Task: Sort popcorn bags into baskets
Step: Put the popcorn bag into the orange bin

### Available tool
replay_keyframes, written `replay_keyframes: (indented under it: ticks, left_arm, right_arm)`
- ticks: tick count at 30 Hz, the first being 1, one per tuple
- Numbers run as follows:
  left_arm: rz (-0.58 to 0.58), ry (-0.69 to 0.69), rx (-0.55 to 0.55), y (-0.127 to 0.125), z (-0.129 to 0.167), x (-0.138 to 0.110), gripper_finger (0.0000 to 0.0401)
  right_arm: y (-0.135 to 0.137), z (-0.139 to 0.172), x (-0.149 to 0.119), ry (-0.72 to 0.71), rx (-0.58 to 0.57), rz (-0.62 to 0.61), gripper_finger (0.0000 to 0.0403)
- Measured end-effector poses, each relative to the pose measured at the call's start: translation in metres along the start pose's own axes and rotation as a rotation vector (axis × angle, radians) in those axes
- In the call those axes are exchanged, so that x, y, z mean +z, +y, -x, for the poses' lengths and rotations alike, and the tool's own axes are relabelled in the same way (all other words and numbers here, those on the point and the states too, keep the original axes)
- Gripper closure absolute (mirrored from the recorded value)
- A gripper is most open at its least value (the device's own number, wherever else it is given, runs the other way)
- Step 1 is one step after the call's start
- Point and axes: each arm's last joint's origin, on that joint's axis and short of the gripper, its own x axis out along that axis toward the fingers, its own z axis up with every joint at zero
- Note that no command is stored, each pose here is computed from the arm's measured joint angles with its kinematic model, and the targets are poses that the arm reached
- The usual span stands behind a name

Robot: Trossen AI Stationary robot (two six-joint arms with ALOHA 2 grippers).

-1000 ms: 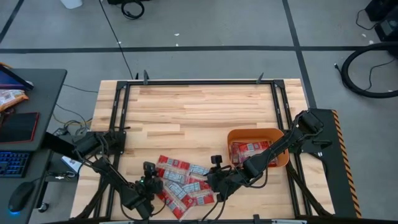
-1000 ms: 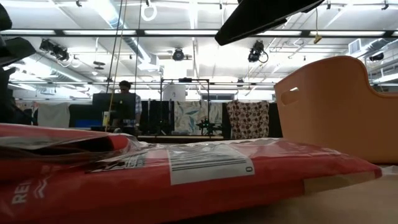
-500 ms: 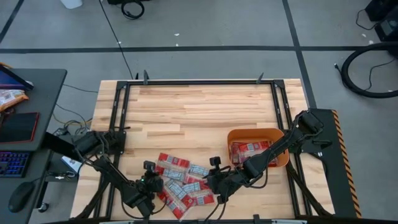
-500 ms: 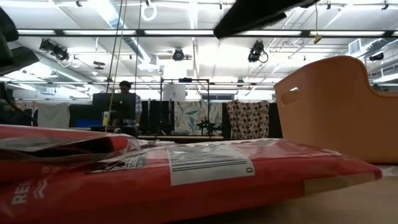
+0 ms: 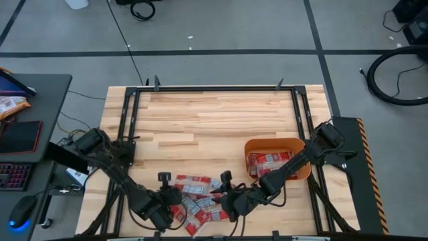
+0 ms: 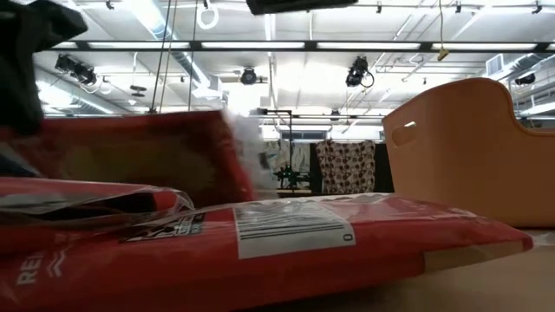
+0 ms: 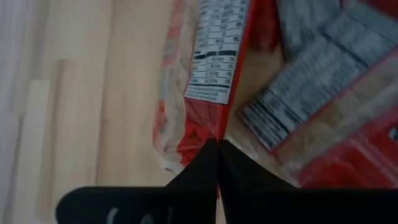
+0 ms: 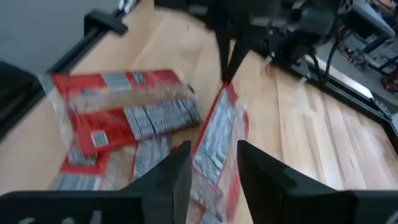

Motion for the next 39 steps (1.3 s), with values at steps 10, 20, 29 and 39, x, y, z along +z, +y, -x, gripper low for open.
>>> replay_keyframes:
  ticks: [10, 20, 29, 39]
  left_arm:
    - [0.117, -0.052, -0.049, 0.013, 0.015, 0.035, 0.0396]
    - [0.124, -0.125, -0.064, 0.015, 0.03, 0.055, 0.0396]
    - [0.099, -0.17, -0.067, 0.015, 0.035, 0.062, 0.0391]
    - [0.07, -0.183, -0.092, 0.017, 0.043, 0.062, 0.0289]
  right_arm:
    - [0.0, -0.003, -0.001, -0.003, -0.03, 0.023, 0.0216]
    - [0.0, -0.003, -0.004, 0.023, -0.011, 0.039, 0.0222]
    - [0.001, -0.003, -0.008, 0.055, 0.002, 0.06, 0.0352]
    - [-0.008, 0.015, -0.004, 0.108, 0.018, -0.064, 0.0363]
